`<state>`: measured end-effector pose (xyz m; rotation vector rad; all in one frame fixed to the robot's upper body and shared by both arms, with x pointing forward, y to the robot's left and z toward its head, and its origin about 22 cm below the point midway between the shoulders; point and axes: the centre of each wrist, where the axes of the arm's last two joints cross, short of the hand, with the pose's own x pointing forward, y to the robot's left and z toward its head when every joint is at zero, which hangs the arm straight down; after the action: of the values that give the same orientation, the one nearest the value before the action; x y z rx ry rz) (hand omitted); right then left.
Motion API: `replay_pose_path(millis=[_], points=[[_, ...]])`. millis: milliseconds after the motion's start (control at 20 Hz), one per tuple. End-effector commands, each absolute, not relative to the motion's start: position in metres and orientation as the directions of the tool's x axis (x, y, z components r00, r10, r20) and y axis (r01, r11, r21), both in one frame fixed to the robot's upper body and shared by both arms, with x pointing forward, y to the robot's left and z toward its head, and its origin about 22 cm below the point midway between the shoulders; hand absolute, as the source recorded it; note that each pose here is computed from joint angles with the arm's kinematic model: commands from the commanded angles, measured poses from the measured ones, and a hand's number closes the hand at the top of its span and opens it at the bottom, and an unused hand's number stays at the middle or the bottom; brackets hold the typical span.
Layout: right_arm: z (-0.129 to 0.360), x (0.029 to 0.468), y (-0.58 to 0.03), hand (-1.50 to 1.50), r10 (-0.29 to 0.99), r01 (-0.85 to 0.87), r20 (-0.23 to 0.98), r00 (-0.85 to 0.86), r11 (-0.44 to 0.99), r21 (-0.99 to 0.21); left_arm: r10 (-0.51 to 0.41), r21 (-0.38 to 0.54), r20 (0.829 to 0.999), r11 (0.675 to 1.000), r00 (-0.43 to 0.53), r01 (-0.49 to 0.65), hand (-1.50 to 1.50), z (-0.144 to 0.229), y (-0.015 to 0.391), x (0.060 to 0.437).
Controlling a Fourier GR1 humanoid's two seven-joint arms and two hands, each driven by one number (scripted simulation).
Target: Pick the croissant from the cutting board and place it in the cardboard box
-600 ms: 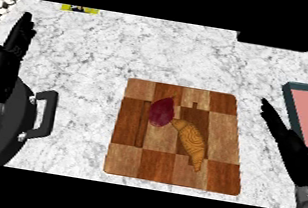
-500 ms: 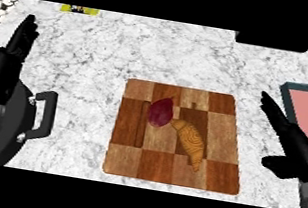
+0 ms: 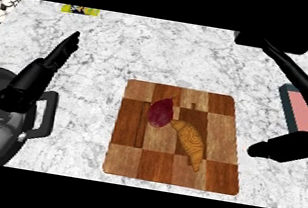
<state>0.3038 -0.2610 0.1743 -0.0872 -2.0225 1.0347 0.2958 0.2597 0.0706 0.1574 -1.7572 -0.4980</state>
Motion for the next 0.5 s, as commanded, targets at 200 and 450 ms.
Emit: replay_pose_path(millis=[200, 450], points=[[0.182, 0.308, -0.257, -1.5, 0.369, -0.218, 0.343, -0.864, 0.34, -0.915, -0.346, 0.402, 0.903, 0.889, -0.254, 0.221, 0.0, 0.064, 0.262, 0.299], [0.191, 0.292, -0.23, -1.5, 0.454, -0.161, 0.203, -0.868, 0.131, -0.978, -0.334, 0.386, 0.911, 0.897, -0.243, 0.216, 0.0, 0.067, 0.258, 0.301]])
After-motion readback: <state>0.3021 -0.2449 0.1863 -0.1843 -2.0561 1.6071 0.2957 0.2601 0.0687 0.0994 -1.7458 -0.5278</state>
